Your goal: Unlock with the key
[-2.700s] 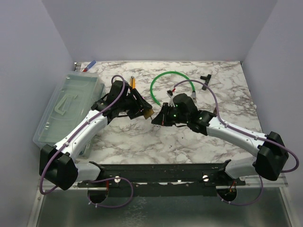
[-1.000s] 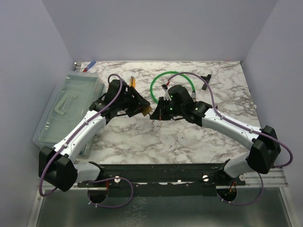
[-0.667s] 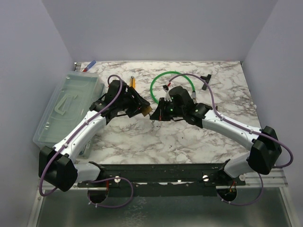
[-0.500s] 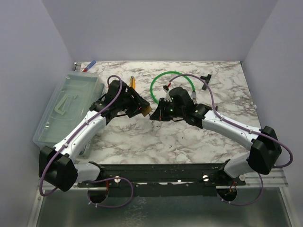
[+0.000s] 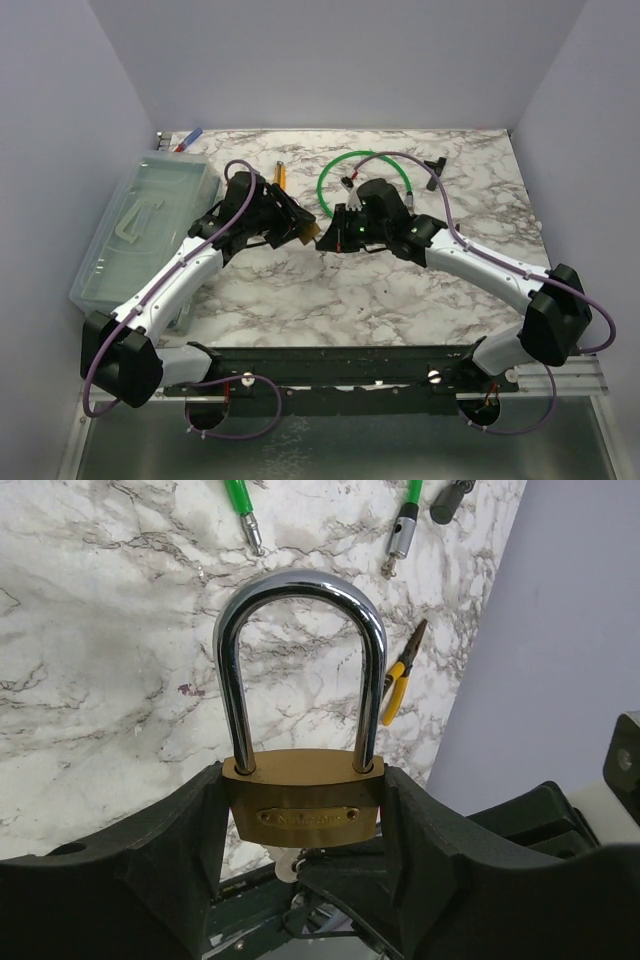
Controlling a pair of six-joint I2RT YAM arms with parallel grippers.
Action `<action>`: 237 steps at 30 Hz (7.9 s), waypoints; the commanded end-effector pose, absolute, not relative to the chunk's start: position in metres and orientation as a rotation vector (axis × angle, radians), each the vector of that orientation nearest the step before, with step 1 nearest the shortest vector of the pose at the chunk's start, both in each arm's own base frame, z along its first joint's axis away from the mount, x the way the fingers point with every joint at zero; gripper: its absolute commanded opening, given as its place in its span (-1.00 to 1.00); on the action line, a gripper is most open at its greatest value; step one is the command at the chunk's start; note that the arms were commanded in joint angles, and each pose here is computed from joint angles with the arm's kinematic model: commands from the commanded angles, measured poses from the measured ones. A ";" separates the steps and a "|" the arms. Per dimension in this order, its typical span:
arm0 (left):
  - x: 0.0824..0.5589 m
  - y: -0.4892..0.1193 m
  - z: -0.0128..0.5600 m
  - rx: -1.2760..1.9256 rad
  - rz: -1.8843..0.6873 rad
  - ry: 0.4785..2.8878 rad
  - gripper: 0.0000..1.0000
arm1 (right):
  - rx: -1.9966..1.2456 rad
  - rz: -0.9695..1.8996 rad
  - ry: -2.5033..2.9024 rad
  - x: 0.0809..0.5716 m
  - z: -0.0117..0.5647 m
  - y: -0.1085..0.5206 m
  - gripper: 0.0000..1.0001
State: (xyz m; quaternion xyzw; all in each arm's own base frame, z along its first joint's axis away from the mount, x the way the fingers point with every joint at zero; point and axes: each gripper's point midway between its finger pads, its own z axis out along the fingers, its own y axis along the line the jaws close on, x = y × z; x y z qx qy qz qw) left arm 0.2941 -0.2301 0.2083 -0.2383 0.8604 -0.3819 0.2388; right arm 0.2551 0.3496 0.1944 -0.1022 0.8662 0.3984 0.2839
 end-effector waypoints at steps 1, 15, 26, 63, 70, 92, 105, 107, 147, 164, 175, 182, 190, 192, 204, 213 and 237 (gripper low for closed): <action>0.267 -0.248 0.221 -0.594 -1.210 2.398 -1.00 | -0.312 0.964 2.138 0.294 0.233 0.352 -0.99; 0.269 -0.253 0.228 -0.618 -1.260 2.380 -1.00 | -0.275 1.129 2.115 0.296 0.235 0.357 -0.99; 0.271 -0.264 0.225 -0.667 -1.320 2.405 -1.00 | -0.402 1.061 2.095 0.298 0.222 0.358 -0.99; 0.275 -0.270 0.209 -0.719 -1.367 2.396 -1.00 | -0.273 1.037 2.189 0.288 0.200 0.341 -0.69; 0.286 -0.267 0.209 -0.736 -1.334 2.372 -1.00 | -0.268 1.049 2.193 0.275 0.211 0.332 0.08; 0.293 -0.266 0.222 -0.742 -1.334 2.327 -1.00 | -0.321 1.125 2.253 0.240 0.202 0.321 -0.16; 0.292 -0.266 0.226 -0.733 -1.346 2.321 -1.00 | -0.319 1.090 2.280 0.249 0.191 0.325 -0.36; 0.292 -0.266 0.226 -0.734 -1.348 2.321 -1.00 | -0.313 1.077 2.281 0.251 0.190 0.324 -0.36; 0.286 -0.266 0.230 -0.700 -1.371 2.309 -1.00 | -0.275 1.148 2.263 0.262 0.187 0.343 -0.79; 0.280 -0.265 0.245 -0.625 -1.411 2.257 -1.00 | -0.212 1.259 2.224 0.257 0.190 0.349 -0.99; 0.273 -0.268 0.254 -0.567 -1.502 2.202 -1.00 | -0.118 1.366 2.142 0.263 0.205 0.358 -0.99; 0.269 -0.269 0.266 -0.524 -1.555 2.143 -1.00 | -0.090 1.411 2.068 0.270 0.225 0.361 -0.99; 0.264 -0.268 0.279 -0.487 -1.604 2.079 -1.00 | -0.094 1.510 2.016 0.269 0.242 0.364 -0.99; 0.263 -0.268 0.282 -0.474 -1.616 2.061 -1.00 | -0.105 1.541 2.000 0.267 0.246 0.365 -0.99; 0.258 -0.268 0.304 -0.403 -1.702 1.944 -1.00 | -0.187 1.713 1.886 0.254 0.274 0.370 -0.99; 0.259 -0.265 0.307 -0.414 -1.688 1.915 -1.00 | -0.222 1.631 1.920 0.259 0.266 0.366 -0.99; 0.294 -0.255 0.283 -0.691 -1.548 1.938 -1.00 | -0.436 1.164 1.966 0.261 0.253 0.337 0.38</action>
